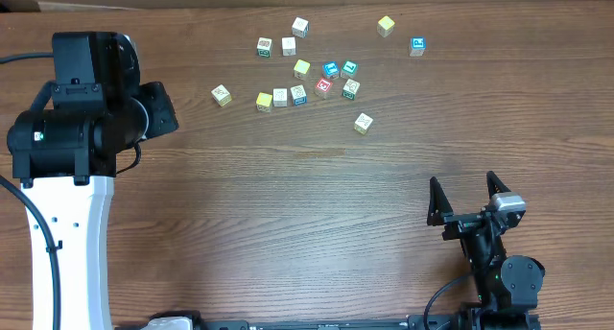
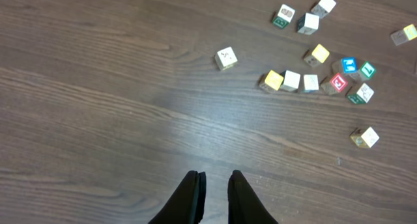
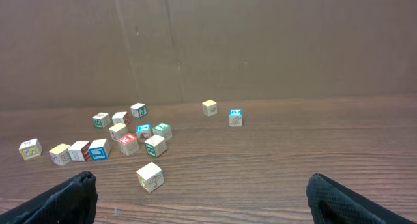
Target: Form a circle
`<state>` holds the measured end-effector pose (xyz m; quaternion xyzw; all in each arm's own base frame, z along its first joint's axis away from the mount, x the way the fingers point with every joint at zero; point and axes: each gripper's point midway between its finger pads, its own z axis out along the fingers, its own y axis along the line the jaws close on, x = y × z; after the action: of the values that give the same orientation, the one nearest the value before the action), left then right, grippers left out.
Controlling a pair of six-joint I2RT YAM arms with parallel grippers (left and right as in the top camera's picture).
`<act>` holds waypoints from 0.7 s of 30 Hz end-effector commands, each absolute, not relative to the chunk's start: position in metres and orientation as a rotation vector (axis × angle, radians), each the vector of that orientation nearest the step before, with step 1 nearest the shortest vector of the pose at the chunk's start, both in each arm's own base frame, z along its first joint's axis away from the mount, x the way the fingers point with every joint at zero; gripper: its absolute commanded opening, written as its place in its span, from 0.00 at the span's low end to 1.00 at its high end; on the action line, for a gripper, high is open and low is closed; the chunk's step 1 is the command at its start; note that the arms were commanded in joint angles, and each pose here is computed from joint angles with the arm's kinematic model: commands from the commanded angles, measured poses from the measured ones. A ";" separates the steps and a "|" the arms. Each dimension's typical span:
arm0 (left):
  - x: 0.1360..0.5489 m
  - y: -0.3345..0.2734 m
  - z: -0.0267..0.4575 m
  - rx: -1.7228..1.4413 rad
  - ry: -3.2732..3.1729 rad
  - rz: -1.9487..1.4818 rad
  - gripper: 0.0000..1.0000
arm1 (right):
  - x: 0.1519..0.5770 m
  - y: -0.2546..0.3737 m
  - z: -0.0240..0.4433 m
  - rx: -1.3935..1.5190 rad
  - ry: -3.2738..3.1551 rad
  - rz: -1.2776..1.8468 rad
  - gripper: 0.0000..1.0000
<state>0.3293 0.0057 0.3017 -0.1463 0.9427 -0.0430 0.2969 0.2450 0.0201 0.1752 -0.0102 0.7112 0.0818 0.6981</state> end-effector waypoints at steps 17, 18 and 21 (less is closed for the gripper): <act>0.338 -0.001 0.274 -0.408 2.631 -0.164 0.04 | 0.245 0.022 0.173 -0.024 1.584 0.192 1.00; 0.338 -0.001 0.272 -0.409 2.639 -0.164 0.04 | 0.245 0.022 0.173 -0.023 1.584 0.193 1.00; 0.338 -0.004 0.267 -0.410 2.662 -0.180 0.04 | 0.245 0.022 0.173 -0.023 1.583 0.193 1.00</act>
<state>0.3345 -0.0004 0.2629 -0.1459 0.9635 -0.0503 0.2186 0.2450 0.0201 0.1752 -0.0101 0.7112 0.0817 0.6982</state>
